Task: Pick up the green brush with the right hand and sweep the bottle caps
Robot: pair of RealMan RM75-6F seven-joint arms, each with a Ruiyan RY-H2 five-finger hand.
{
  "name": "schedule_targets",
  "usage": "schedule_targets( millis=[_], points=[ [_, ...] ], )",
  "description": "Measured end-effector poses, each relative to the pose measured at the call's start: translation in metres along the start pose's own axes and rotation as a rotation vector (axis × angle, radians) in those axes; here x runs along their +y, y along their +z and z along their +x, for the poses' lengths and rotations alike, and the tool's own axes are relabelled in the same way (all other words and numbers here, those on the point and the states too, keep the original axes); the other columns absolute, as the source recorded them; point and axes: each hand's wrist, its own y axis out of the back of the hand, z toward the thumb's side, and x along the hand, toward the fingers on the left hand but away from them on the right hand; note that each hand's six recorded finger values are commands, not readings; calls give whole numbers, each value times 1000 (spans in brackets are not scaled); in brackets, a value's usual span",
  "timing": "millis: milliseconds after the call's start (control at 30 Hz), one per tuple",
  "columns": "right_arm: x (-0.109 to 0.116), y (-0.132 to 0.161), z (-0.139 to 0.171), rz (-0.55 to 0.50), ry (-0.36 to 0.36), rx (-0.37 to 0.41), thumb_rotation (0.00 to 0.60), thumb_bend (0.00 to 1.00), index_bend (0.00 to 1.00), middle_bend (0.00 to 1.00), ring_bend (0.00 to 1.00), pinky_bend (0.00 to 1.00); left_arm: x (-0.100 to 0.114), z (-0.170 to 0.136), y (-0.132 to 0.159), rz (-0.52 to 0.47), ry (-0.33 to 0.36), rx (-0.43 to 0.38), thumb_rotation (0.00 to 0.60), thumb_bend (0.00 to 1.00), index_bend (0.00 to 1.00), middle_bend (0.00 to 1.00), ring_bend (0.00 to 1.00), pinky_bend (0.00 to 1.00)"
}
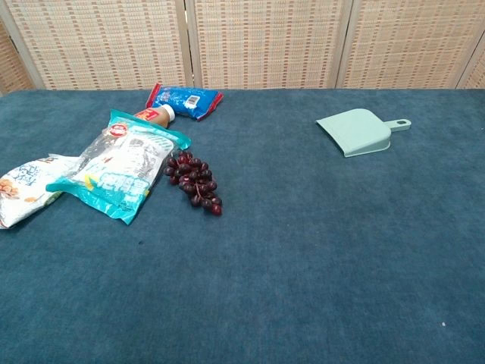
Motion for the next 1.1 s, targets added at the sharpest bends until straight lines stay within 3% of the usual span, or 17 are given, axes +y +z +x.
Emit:
schedule_targets(
  millis=[267, 533, 633, 833, 933, 1100],
  points=[
    [19, -22, 7, -507, 1, 2, 600, 671, 931, 878, 566, 0, 1, 3, -1, -7, 0, 2, 600, 427, 0, 0, 0, 111],
    [86, -40, 27, -902, -91, 90, 600, 670, 931, 878, 566, 0, 1, 1, 0, -8, 3, 0, 600, 428, 0, 0, 0, 112],
    [113, -30, 33, -963, -127, 137, 600, 670, 931, 878, 565, 0, 2, 1, -1, -9, 4, 2, 600, 428, 0, 0, 0, 111],
    [164, 5, 39, -988, -185, 197, 600, 671, 908, 878, 561, 0, 4, 1, -5, -15, 7, 12, 600, 427, 0, 0, 0, 112],
    [185, 22, 39, -994, -203, 206, 600, 649, 767, 842, 524, 0, 5, 0, -7, -18, 8, 14, 600, 427, 0, 0, 0, 112],
    [203, 42, 41, -985, -216, 222, 600, 474, 183, 444, 333, 0, 7, 0, -10, -23, 15, 23, 600, 427, 0, 0, 0, 112]
  ],
)
